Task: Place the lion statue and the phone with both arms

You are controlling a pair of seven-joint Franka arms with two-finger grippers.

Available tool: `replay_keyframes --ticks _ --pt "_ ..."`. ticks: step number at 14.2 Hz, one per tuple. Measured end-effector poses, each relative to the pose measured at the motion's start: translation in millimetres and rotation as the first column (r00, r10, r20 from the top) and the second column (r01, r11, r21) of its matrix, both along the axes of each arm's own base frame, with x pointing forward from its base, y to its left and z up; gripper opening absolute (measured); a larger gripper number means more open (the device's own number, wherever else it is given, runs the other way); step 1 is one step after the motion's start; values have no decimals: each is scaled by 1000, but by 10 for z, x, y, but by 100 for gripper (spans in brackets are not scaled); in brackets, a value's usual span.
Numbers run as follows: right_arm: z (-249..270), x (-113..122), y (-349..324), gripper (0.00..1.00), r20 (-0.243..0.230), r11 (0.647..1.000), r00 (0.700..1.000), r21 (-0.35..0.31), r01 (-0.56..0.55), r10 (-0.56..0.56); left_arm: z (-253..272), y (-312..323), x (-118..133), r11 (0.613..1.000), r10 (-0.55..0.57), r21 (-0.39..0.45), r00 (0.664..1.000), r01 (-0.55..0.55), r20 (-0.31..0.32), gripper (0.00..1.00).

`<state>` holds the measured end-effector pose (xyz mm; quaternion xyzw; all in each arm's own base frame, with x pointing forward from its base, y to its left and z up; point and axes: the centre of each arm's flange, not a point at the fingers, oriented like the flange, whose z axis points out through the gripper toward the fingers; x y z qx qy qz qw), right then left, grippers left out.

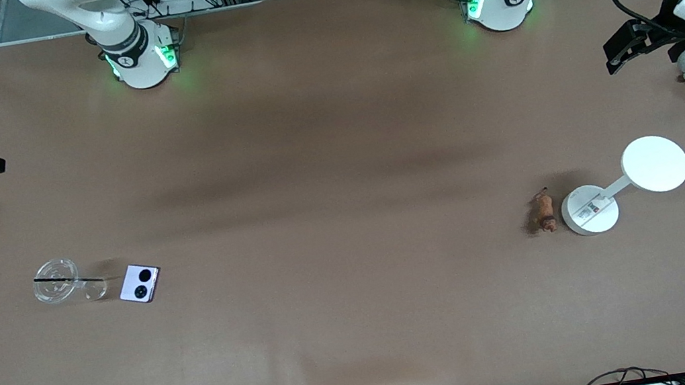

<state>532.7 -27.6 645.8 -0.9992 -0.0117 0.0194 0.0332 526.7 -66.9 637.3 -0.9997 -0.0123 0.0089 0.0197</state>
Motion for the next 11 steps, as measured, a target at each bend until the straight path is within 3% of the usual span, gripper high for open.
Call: replay_keyframes --ticks 11 --pt "-14 -44 23 100 -23 999 1000 -41 -9 8 -24 -78 76 1000 -10 -22 1000 10 -3 100"
